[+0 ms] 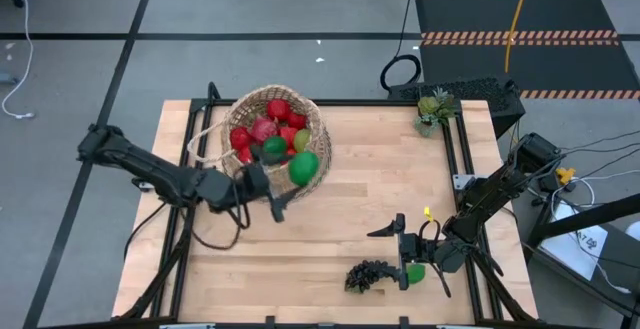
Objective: Build produce basket
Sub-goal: Put the top lime into the basket
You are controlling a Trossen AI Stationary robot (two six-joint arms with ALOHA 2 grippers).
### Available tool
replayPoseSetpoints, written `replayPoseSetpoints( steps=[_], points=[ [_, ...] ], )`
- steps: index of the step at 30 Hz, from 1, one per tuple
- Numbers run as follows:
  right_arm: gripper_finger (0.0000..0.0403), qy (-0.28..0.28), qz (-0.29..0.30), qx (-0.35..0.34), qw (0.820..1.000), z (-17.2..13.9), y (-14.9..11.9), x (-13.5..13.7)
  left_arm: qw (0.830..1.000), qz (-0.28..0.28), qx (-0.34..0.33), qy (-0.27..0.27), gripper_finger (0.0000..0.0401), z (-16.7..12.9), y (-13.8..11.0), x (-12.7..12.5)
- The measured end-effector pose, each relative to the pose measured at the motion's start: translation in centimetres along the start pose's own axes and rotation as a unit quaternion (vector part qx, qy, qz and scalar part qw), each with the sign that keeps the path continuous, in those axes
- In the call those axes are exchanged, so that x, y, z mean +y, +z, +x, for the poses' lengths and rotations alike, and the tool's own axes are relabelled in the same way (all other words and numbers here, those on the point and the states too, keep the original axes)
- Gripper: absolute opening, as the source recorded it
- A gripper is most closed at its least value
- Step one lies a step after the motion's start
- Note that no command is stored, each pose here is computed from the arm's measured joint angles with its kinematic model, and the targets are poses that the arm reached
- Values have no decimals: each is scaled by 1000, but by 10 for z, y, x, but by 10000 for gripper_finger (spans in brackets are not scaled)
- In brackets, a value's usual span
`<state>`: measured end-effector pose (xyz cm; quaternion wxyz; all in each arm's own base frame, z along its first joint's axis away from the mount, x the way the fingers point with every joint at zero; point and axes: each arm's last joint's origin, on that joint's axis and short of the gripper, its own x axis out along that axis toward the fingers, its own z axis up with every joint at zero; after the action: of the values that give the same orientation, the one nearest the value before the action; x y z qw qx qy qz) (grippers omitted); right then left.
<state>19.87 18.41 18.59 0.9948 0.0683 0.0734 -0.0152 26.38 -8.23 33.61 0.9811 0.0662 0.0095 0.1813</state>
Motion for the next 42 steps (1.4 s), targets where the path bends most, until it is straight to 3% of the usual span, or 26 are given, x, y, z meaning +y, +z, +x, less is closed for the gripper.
replayPoseSetpoints(
  steps=[5,11,18,22,42],
  points=[
    [367,0,0,0,1000,0,0,0,998,-13,52,27,335,-14,11,33],
    [367,0,0,0,1000,0,0,0,987,-4,124,103,335,-12,14,75],
    [367,0,1,0,1000,0,0,0,955,13,218,203,335,3,-8,119],
    [367,0,1,0,1000,0,0,0,936,-11,269,228,335,12,-25,139],
    [367,0,10,-1,1000,0,0,0,877,-48,383,288,335,57,-85,174]
  ],
)
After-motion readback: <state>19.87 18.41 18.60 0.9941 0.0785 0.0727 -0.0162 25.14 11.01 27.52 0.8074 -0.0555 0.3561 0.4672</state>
